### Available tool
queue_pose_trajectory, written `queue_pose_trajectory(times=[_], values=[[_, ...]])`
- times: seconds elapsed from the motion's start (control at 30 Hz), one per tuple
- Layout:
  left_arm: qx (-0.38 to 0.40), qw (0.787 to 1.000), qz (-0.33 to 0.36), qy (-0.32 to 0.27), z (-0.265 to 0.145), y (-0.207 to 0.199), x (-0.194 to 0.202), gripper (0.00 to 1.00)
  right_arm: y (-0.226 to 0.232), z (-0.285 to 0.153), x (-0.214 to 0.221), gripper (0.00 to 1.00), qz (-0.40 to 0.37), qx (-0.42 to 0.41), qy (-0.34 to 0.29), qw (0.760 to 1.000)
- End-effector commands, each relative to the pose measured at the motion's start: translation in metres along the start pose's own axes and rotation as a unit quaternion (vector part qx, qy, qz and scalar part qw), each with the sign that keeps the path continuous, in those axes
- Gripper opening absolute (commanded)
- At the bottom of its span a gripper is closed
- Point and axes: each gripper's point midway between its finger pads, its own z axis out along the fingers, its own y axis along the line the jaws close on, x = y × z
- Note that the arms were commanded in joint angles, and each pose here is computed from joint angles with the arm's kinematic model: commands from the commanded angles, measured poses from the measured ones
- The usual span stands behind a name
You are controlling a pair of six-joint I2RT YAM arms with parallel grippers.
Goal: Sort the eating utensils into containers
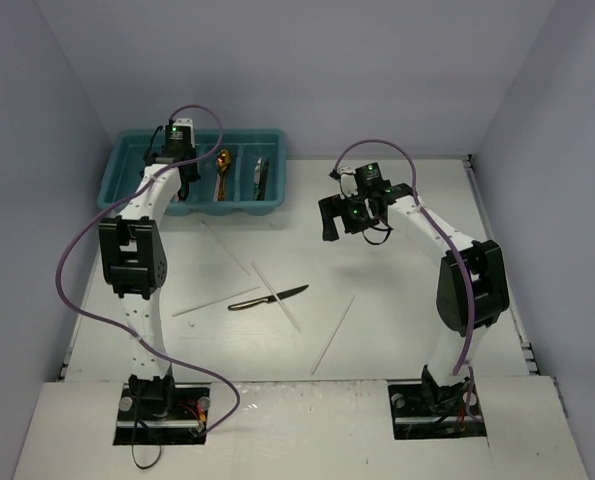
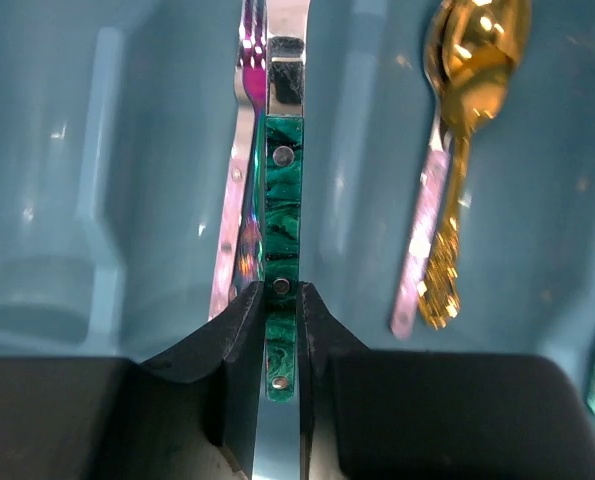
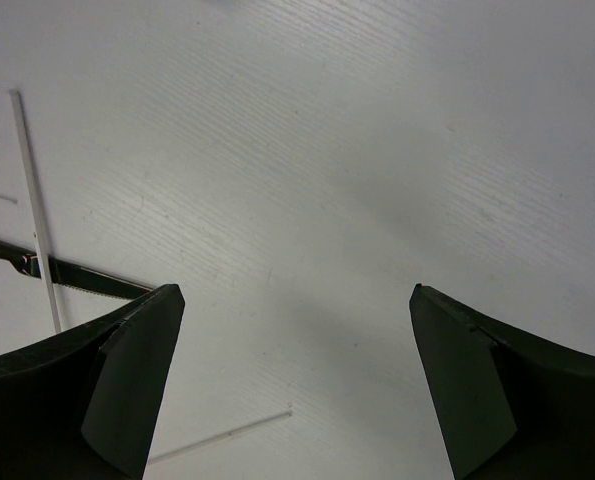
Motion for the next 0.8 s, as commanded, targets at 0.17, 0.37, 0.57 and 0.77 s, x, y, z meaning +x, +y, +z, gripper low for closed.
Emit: queue_pose_trajectory(times=[0.17, 0.37, 0.57, 0.77], values=[[0.072, 0.990, 0.036, -0.119, 0.004, -0.002, -0.068, 0.00, -0.003, -0.019, -0.006, 0.94, -0.006, 0.006, -0.022, 1.000], [0.115, 0.989, 0.077, -0.054, 0.020, 0.005, -0.032, 0.00, -0.003, -0.019, -0.007, 0.94, -0.006, 0.006, -0.022, 1.000], [0.118, 0.991, 0.061, -0.027, 0.026, 0.017, -0.010, 0.00, -0.003, -0.018, -0.006, 0.94, -0.006, 0.004, -0.021, 1.000], [0.115, 0.992, 0.040, -0.015, 0.028, 0.029, 0.001, 0.00, -0.002, -0.017, -0.007, 0.94, -0.002, 0.003, -0.020, 1.000]])
